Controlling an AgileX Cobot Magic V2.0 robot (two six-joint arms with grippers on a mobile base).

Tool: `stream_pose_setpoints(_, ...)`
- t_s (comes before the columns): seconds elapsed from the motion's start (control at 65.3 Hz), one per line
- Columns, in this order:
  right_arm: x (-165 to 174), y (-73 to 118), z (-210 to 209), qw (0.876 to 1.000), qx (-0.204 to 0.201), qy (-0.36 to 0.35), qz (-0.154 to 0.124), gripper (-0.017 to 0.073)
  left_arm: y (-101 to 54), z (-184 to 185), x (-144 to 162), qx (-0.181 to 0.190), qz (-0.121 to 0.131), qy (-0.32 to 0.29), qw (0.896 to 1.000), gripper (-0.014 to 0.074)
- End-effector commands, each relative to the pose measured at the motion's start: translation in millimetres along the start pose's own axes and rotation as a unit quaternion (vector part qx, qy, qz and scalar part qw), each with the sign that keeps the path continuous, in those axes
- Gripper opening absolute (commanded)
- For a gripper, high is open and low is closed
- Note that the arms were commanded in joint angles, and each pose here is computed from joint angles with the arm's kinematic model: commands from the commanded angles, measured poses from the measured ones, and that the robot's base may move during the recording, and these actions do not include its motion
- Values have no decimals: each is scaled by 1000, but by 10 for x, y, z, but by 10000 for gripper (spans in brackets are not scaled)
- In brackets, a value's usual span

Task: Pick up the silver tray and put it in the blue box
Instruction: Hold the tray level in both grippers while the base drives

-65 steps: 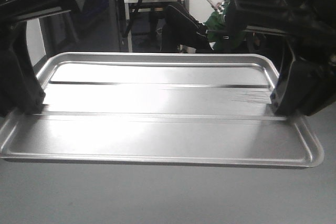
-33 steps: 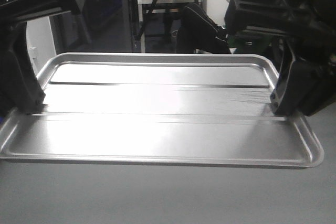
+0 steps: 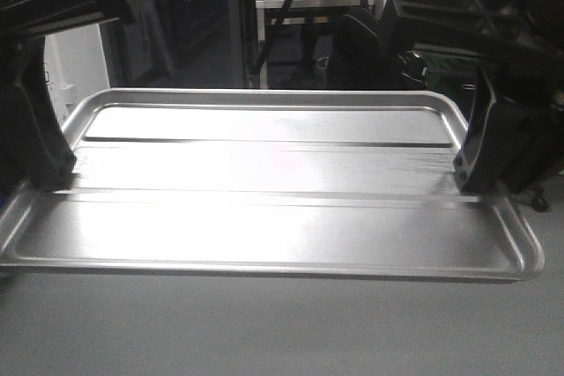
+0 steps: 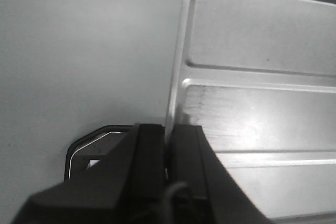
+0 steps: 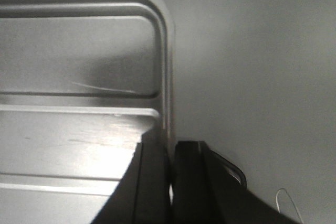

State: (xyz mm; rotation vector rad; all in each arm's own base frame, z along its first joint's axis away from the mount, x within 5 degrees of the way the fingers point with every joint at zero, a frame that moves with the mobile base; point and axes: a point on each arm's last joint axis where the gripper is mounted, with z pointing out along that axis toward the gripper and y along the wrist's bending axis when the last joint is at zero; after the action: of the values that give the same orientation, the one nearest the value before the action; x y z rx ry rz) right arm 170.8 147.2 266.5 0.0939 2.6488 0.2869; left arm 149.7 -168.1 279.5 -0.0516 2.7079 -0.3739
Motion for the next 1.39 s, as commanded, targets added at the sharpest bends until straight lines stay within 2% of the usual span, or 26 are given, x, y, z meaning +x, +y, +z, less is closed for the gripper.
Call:
stream_pose_setpoints(0.0,-67,-74,-101,999,26,-22,-18,53,47,-104,-55,-17,7,-20,1000,-104)
stream_pose_setpoints(1.378,-65,-81,-101,999,29,-21,-18,53,40,-104,-61,-13,8,-23,1000,-104)
